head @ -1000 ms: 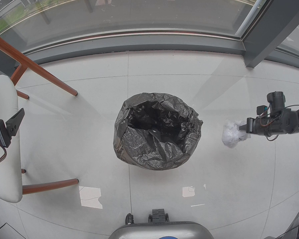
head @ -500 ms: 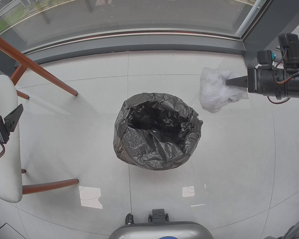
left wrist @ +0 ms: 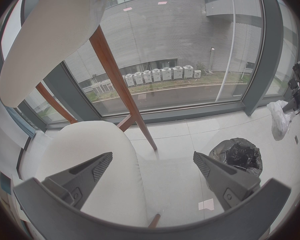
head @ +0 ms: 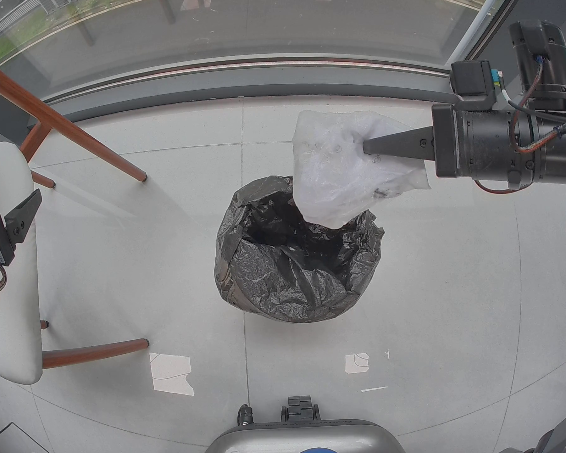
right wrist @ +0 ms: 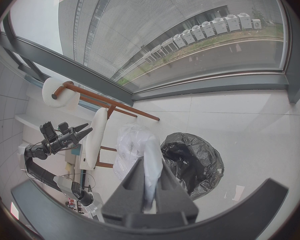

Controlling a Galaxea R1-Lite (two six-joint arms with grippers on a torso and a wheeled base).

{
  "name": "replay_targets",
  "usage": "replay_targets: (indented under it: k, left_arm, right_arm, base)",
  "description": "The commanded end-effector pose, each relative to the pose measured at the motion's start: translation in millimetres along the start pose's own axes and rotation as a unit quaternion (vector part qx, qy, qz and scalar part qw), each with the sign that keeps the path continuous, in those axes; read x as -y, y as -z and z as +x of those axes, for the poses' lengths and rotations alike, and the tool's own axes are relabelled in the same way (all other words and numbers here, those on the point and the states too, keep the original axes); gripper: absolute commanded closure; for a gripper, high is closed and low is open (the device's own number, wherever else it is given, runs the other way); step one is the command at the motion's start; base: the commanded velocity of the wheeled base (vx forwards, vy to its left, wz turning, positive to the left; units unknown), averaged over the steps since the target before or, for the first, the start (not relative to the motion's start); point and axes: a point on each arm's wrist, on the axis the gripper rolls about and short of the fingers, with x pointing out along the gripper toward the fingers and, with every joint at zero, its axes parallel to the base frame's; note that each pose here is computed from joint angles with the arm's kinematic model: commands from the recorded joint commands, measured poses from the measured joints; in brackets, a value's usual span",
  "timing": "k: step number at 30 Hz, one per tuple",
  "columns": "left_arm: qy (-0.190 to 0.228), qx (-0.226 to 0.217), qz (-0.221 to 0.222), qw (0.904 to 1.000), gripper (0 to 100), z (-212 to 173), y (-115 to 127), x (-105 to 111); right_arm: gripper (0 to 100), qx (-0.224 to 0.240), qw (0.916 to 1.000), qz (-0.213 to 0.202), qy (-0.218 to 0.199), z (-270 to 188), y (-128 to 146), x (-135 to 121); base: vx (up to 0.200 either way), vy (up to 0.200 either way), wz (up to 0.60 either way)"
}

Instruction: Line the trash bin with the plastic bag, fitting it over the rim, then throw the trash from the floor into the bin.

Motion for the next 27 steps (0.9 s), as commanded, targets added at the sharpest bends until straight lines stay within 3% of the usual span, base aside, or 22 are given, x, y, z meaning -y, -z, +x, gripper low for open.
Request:
replay_targets:
  k: [1, 2, 3, 7, 12, 16, 21, 27]
  left_arm:
    - [-0.001, 0.001, 0.0, 1.0, 0, 0.3, -0.8, -0.1]
    - [-0.001, 0.002, -0.001, 1.0, 0, 0.2, -1.4, -0.1]
    - [-0.001, 0.002, -0.001, 1.0, 0, 0.2, -1.4, -0.1]
    - [-0.002, 0.009, -0.003, 0.9999, 0, -0.1, -5.9, -0.7]
    - [-0.018, 0.035, -0.022, 0.999, 0, -1.6, -21.8, -3.7]
    - [-0.079, 0.052, -0.071, 0.993, 0, -14.6, -25.7, -10.5]
    - [-0.096, 0.032, -0.069, 0.9925, 0, -39.1, 8.5, -15.6]
    - [-0.096, -0.002, -0.056, 0.9937, 0, -61.6, 52.9, -17.3]
  right_arm:
    - [100, -0.004, 1.0, 0.001, 0.001, 1.2, 1.7, 1.2]
    - [100, -0.003, 1.0, 0.0, 0.002, 0.4, 1.1, 1.4]
    - [0, -0.003, 1.0, 0.0, 0.002, 0.4, 1.1, 1.4]
    - [0, 0.016, 0.9999, -0.004, 0.0, -2.1, -4.9, -1.3]
    - [0, 0.03, 0.999, -0.001, 0.033, -12.7, -7.3, -2.1]
    - [0, 0.075, 0.9916, 0.054, 0.091, -64.5, -11.1, 16.4]
    - [0, 0.097, 0.9817, 0.073, 0.147, -121.1, 14.4, 21.6]
    - [0, 0.078, 0.9716, 0.084, 0.207, -157.6, 83.1, 19.9]
  base:
    - [0.0, 0.0, 0.0]
    - [0.0, 0.0, 0.0]
    - [0.0, 0.0, 0.0]
    - [0.0, 0.0, 0.0]
    - [0.0, 0.0, 0.0]
    - [0.0, 0.0, 0.0]
    - [0.0, 0.0, 0.0]
    - [0.0, 0.0, 0.0]
